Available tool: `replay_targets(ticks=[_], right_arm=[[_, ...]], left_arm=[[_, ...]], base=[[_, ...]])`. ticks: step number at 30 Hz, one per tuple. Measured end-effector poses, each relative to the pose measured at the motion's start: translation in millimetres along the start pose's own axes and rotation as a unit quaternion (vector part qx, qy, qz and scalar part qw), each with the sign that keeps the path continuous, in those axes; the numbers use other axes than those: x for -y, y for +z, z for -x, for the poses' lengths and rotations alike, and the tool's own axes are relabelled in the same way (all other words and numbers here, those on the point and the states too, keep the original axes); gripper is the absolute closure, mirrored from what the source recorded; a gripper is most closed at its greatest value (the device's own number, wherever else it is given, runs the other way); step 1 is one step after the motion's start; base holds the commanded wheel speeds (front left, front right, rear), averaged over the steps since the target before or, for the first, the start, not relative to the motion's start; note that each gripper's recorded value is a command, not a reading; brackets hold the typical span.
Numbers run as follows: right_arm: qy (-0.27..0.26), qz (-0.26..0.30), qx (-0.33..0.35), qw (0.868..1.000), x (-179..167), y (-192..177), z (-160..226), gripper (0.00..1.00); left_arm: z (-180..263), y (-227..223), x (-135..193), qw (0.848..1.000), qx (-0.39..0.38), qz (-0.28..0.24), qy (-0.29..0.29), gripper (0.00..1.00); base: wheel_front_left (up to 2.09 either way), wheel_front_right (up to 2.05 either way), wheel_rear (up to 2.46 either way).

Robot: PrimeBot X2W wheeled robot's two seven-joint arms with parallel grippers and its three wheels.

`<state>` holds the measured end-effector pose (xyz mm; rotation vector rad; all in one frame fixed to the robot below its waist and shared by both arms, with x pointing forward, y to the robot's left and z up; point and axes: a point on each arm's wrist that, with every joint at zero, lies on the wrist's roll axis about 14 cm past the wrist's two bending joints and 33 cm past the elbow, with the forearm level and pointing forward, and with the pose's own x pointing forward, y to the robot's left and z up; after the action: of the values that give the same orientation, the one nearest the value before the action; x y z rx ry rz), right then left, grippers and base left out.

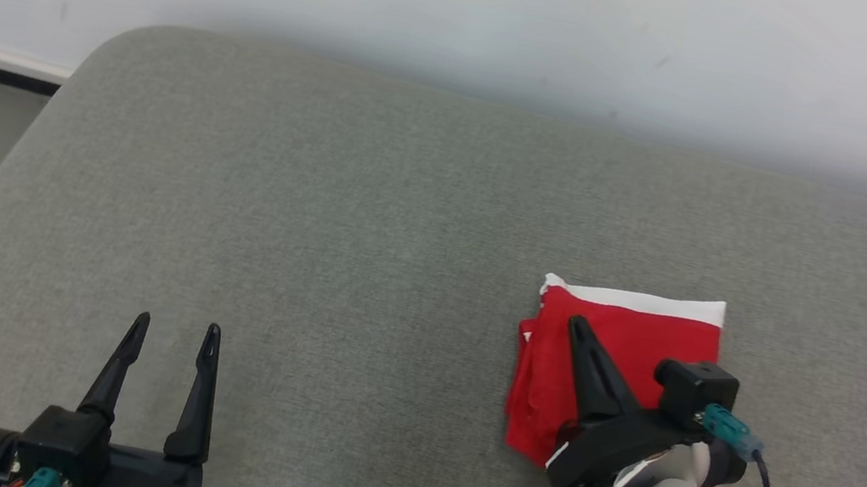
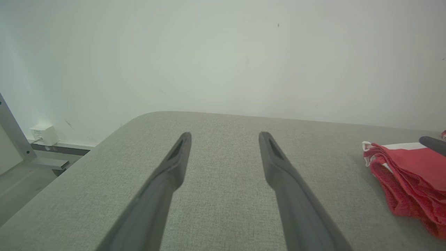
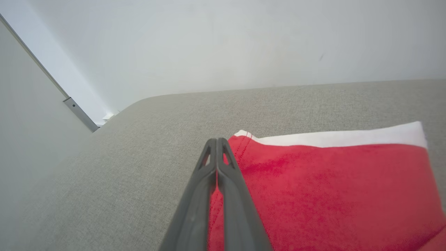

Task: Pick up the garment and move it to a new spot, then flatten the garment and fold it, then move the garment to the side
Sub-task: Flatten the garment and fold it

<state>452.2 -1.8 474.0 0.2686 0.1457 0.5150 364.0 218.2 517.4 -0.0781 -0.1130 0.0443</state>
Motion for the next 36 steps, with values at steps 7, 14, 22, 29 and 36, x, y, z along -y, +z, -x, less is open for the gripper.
replay_targets(ticks=[7,14,22,29,36], right_arm=[[-0.052,0.023,0.064,0.996,38.9,40.7,31.0,1.00],[-0.111,0.050,0.089,0.989,79.4,54.5,82.6,1.00],[-0.169,0.052,0.105,0.979,105.9,55.3,134.4,1.00],[-0.182,0.062,0.114,0.975,99.4,51.3,163.0,0.00],[-0.183,0.068,0.121,0.973,93.0,51.9,173.8,0.00]], left_arm=[[-2.0,-0.4,17.3,1.000,0.002,0.005,-0.026,0.00],[-3.5,0.9,32.0,0.999,0.005,0.005,-0.050,0.00],[-4.5,2.1,39.5,0.998,0.007,0.006,-0.062,0.00],[0.5,4.2,43.5,0.998,0.010,0.008,-0.067,0.00],[6.3,3.7,35.6,0.999,0.009,0.003,-0.054,0.00]], base=[[0.00,0.00,0.00],[0.00,0.00,0.00],[0.00,0.00,0.00],[0.00,0.00,0.00],[0.00,0.00,0.00]])
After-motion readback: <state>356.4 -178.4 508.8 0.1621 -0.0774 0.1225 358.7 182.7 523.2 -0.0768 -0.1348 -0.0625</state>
